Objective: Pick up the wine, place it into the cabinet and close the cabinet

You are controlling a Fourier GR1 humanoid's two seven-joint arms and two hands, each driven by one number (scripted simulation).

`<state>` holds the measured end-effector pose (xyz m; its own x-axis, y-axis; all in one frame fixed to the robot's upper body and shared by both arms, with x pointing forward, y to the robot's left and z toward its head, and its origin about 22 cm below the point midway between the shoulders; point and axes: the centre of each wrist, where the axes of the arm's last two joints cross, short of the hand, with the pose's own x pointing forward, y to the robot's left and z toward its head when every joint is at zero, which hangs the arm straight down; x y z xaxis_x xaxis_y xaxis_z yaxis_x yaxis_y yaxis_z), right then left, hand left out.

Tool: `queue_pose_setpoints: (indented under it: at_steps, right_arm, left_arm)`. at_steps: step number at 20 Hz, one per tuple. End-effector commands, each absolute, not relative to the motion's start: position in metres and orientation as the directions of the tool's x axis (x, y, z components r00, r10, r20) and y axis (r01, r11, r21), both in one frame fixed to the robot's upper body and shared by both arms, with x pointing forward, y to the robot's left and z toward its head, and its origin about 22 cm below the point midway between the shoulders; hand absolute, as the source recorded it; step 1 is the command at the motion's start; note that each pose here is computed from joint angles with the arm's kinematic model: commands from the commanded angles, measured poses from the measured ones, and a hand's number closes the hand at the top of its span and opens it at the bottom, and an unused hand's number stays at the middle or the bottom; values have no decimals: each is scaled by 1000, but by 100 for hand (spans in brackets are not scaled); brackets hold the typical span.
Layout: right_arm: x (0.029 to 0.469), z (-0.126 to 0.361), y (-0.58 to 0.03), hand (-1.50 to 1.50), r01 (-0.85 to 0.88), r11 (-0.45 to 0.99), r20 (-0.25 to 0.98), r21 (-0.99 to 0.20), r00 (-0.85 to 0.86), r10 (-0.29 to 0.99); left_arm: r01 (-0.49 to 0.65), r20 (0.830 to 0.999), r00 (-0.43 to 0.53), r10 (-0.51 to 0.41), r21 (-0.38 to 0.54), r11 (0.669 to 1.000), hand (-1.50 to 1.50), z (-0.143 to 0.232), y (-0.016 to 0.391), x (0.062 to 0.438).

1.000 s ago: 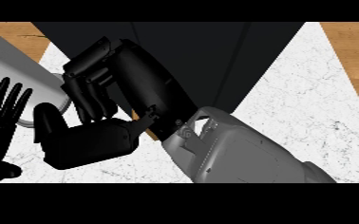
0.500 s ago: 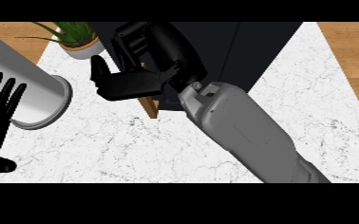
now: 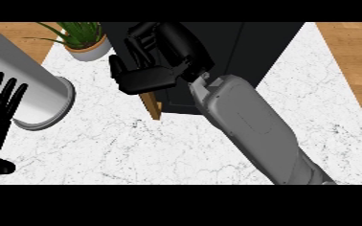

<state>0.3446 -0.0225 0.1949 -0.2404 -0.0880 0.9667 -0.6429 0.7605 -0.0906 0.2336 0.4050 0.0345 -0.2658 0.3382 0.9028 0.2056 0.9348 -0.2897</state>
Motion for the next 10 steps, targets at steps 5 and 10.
queue_pose_setpoints:
  at_steps: [5, 10]
  right_arm:
    - [393, 175, -79, 150, -500, 860, 976, -103, -216, -8]
    - [393, 168, -76, 150, -500, 859, 976, -113, -216, 3]
  left_arm:
    - [227, 904, -257, 341, -287, 931, -150, 32, 404, 234]
    - [244, 897, -266, 353, -292, 925, -150, 39, 403, 238]
